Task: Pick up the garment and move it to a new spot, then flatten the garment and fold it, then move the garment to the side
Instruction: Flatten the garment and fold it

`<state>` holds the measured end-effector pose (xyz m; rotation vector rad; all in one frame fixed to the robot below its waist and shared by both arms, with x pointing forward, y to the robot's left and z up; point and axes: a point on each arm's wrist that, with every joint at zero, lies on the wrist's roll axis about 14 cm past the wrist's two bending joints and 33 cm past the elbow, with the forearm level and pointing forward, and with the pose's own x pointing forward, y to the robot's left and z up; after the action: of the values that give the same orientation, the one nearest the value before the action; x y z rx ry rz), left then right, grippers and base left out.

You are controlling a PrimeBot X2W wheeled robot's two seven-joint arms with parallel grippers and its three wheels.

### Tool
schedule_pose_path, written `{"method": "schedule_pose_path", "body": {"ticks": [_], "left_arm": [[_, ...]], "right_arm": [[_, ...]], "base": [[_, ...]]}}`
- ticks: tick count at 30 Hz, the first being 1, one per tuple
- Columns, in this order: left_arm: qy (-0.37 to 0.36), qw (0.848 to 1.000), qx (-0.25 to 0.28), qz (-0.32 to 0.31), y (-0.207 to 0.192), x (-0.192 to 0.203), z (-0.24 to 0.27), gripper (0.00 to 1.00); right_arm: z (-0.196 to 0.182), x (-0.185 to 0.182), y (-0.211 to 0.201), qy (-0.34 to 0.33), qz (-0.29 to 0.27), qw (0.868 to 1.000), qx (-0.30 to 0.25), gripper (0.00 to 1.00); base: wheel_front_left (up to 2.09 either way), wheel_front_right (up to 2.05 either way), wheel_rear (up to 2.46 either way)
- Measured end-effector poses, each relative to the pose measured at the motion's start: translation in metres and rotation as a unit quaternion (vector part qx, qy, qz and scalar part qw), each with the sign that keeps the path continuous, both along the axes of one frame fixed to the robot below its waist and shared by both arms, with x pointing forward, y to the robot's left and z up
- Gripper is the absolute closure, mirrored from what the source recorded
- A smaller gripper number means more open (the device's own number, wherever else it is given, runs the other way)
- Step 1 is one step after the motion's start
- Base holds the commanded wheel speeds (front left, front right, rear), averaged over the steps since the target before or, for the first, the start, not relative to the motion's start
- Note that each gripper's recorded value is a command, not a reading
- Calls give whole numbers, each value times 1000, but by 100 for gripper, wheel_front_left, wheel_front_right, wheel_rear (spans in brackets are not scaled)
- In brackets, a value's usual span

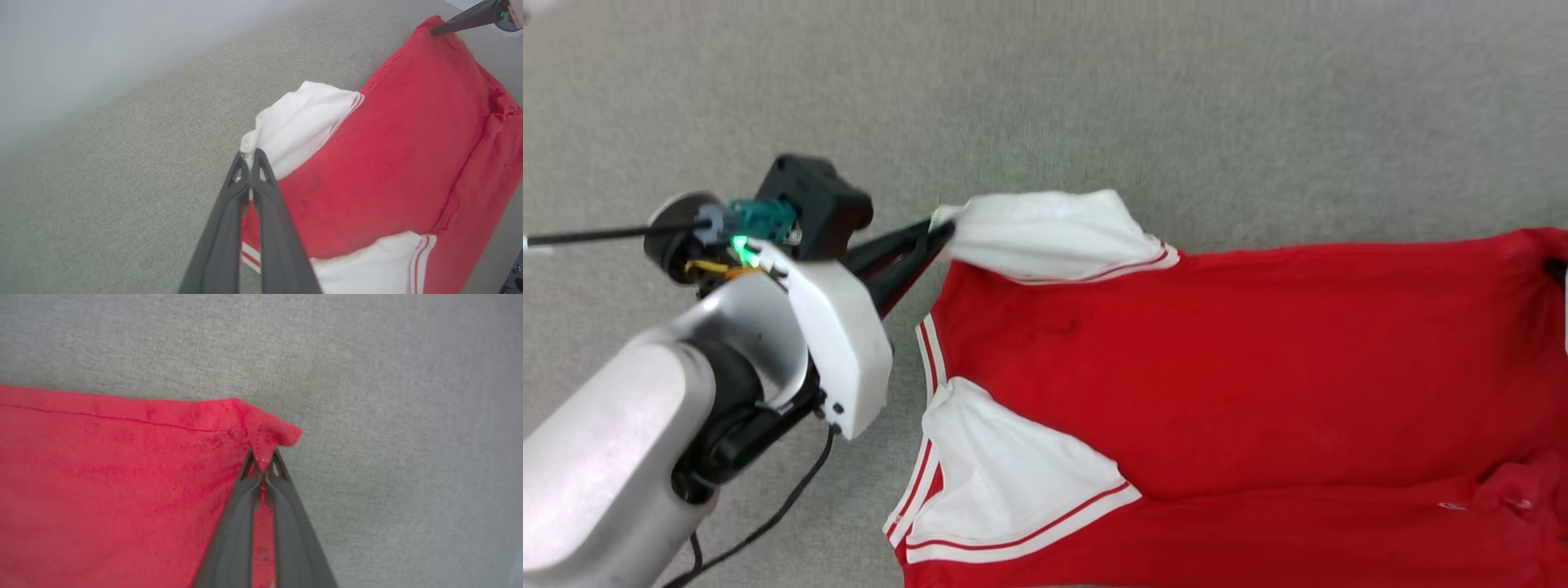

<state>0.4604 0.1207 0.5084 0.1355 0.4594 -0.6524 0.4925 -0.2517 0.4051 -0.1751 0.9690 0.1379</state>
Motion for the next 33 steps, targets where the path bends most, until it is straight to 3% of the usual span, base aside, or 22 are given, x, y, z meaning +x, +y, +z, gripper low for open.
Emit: {"method": "schedule_pose_path", "body": {"ticks": [11,17,21,33], "left_arm": [[-8,997,-48,55,11,-57,15,100],[44,995,-59,69,14,-100,-8,100],[88,993,-37,74,19,-123,-36,100],[193,978,-10,75,12,-167,-107,100]], "right_arm": [[48,-56,-3,-84,-26,994,60,100],[43,-100,-3,-77,-33,994,72,100],[30,-123,-3,-55,-56,992,98,100],[-20,-172,-7,31,-61,995,79,100]], "base": [[0,0,0],[0,0,0],[0,0,0],[0,0,0]]}}
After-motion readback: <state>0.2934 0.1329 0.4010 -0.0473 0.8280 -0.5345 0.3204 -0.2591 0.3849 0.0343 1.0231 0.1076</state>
